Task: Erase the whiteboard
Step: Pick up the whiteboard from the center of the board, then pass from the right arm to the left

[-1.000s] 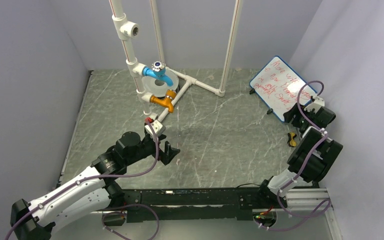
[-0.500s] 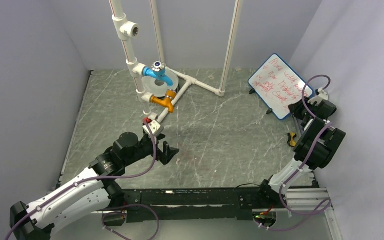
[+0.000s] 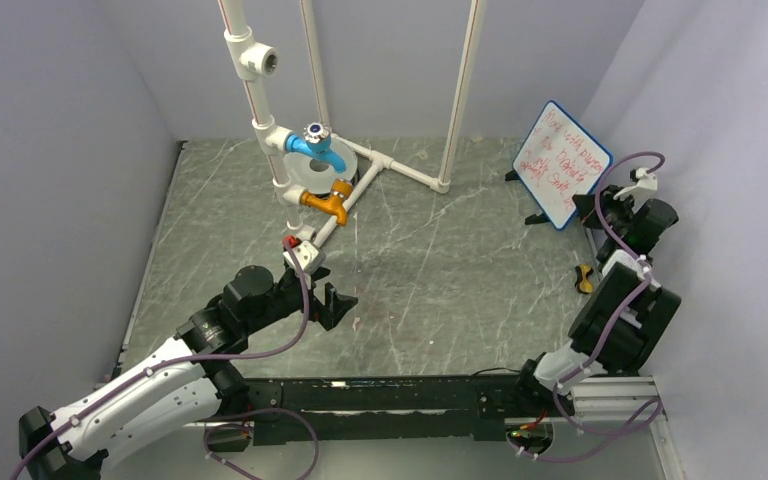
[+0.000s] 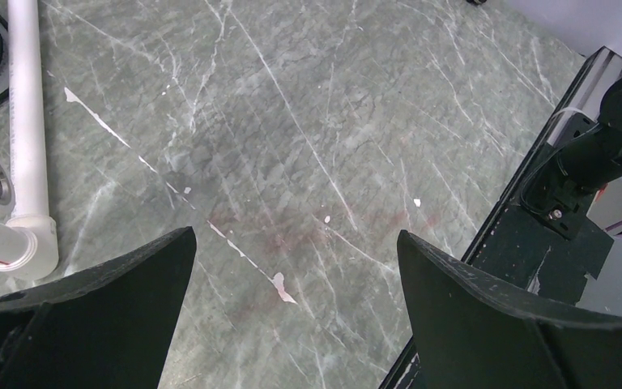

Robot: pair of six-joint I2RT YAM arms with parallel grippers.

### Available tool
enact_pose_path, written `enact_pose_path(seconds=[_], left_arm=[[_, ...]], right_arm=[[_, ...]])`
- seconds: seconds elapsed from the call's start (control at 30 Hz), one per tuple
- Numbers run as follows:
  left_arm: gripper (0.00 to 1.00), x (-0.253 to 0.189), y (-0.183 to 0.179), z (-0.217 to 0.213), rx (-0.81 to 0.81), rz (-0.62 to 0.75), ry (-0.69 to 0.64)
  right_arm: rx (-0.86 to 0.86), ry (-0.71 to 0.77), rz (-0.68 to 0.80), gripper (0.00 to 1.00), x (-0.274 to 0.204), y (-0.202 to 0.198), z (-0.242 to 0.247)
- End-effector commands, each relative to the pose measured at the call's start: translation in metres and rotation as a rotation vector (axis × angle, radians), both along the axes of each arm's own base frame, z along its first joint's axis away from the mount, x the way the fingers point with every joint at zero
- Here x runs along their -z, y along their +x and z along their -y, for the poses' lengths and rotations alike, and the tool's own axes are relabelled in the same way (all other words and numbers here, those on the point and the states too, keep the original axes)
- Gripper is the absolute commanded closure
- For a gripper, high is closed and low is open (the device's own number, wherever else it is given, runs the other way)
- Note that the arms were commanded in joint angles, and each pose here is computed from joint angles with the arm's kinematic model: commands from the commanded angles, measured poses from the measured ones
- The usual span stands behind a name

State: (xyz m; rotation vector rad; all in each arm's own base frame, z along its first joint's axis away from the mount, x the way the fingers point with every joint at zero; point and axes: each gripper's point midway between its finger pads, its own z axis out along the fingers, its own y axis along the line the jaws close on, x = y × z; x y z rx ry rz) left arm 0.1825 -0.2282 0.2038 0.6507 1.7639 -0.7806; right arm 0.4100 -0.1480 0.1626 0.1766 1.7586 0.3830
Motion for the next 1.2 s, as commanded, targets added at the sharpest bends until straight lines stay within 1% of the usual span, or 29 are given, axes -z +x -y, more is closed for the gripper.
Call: enact_pose_path(seconds=[0.0, 0.13, 0.23, 0.3, 0.47, 0.5, 0.6, 0.7, 0.9, 1.0, 1.07, 1.17], left_arm=[[0.01, -0.023, 0.001, 0.005, 0.017, 0.048, -0.056], [0.01, -0.026, -0.001, 0.007, 0.037, 0.056, -0.061], [0.01, -0.027, -0.002, 0.007, 0.044, 0.067, -0.069], [0.01, -0.028, -0.003, 0.007, 0.050, 0.075, -0.074], [0.01, -0.029, -0.003, 0.009, 0.060, 0.081, -0.081], [0.01, -0.030, -0.004, 0.009, 0.067, 0.081, -0.087], [0.01, -0.033, -0.005, 0.010, 0.077, 0.073, -0.112], [0.01, -0.040, -0.003, 0.013, 0.093, 0.072, -0.171], [0.01, -0.037, 0.001, 0.024, 0.140, -0.026, -0.307], [0.01, -0.031, 0.003, 0.029, 0.138, -0.083, -0.365], [0.01, -0.024, 0.007, 0.029, 0.108, -0.119, -0.394], [0.01, -0.006, 0.014, 0.020, 0.022, -0.173, -0.455]], right_arm=[[-0.085, -0.211, 0.243, 1.00, -0.102, -0.002, -0.018], [-0.143, -0.208, 0.275, 1.00, -0.134, -0.011, -0.040], [-0.205, -0.185, 0.271, 1.00, -0.147, -0.022, -0.059], [-0.246, -0.155, 0.243, 1.00, -0.150, -0.027, -0.069], [-0.332, -0.147, 0.171, 1.00, -0.154, -0.045, -0.091], [-0.345, -0.129, 0.128, 1.00, -0.152, -0.051, -0.095], [-0.382, -0.147, 0.064, 1.00, -0.147, -0.069, -0.106], [-0.434, -0.141, 0.008, 1.00, -0.137, -0.092, -0.122], [-0.611, -0.086, -0.089, 1.00, -0.103, -0.128, -0.173], [-0.707, -0.051, -0.113, 1.00, -0.099, -0.138, -0.201], [-0.764, -0.021, -0.120, 1.00, -0.099, -0.141, -0.216], [-0.849, 0.026, -0.132, 1.00, -0.096, -0.143, -0.237]])
